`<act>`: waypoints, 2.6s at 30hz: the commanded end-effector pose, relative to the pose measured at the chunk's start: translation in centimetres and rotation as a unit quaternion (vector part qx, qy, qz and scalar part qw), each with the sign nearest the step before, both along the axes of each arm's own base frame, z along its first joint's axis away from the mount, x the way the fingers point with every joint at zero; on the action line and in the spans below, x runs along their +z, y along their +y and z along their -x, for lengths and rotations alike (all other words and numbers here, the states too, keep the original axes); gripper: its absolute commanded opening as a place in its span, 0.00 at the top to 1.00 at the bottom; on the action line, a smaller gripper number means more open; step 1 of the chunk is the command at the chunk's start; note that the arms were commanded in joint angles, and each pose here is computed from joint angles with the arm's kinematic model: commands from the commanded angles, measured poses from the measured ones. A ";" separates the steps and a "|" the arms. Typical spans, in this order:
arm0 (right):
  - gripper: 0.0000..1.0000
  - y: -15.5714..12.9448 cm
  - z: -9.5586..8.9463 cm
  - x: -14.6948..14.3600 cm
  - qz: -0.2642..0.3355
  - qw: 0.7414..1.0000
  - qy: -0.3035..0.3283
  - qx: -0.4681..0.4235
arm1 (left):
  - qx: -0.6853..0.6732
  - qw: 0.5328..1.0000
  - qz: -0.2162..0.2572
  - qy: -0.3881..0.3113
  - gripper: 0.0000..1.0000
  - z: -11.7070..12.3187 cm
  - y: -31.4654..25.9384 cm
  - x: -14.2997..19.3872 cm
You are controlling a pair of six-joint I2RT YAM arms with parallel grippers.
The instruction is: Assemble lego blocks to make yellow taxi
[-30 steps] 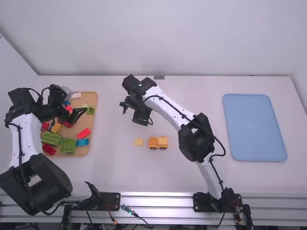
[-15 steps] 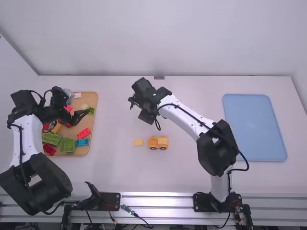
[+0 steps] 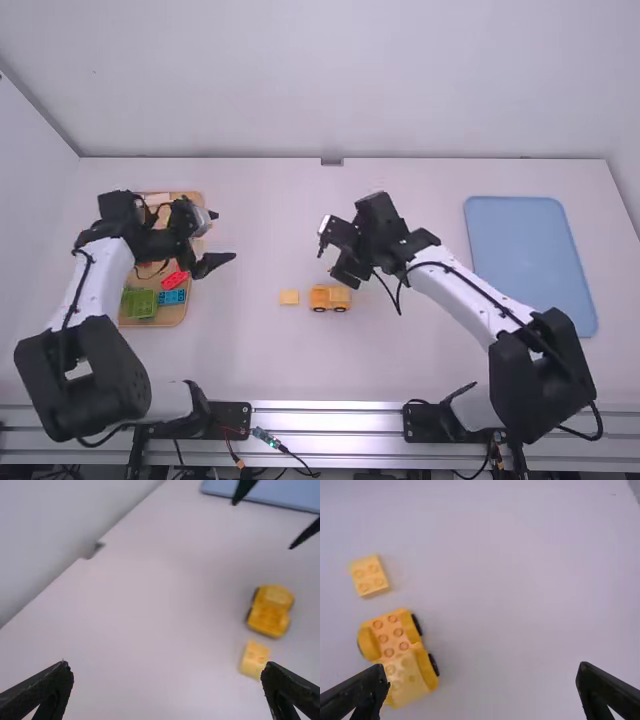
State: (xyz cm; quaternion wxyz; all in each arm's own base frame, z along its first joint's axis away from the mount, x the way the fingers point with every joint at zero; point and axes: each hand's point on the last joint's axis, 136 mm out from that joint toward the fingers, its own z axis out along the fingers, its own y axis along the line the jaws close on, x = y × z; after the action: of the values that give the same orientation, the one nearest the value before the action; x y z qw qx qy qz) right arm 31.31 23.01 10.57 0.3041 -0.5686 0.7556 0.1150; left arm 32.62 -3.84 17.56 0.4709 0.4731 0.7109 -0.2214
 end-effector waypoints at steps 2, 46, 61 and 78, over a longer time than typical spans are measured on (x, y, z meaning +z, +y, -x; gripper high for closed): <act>0.01 0.2 3.0 -0.4 -0.074 0.994 0.030 0.080 | -0.066 0.998 0.007 -0.001 0.01 1.8 -3.8 -1.8; 0.01 0.2 5.6 -10.1 -0.206 0.960 0.041 0.186 | -0.157 0.987 0.034 0.018 0.01 3.8 -11.2 -15.6; 0.16 0.7 5.1 -12.4 -0.203 0.960 0.060 0.186 | -0.156 0.987 0.024 0.026 0.13 4.2 -11.2 -17.7; 0.00 0.8 5.0 -12.3 -0.209 0.960 0.070 0.173 | -0.156 0.987 -0.027 0.032 0.15 4.2 -11.5 -19.2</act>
State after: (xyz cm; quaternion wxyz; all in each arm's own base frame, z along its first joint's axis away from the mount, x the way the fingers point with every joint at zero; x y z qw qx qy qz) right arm 26.05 23.58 -1.86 0.3382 -0.6107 0.6245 0.3502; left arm 28.88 -15.50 -1.10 0.4036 0.5873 0.6408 -0.2854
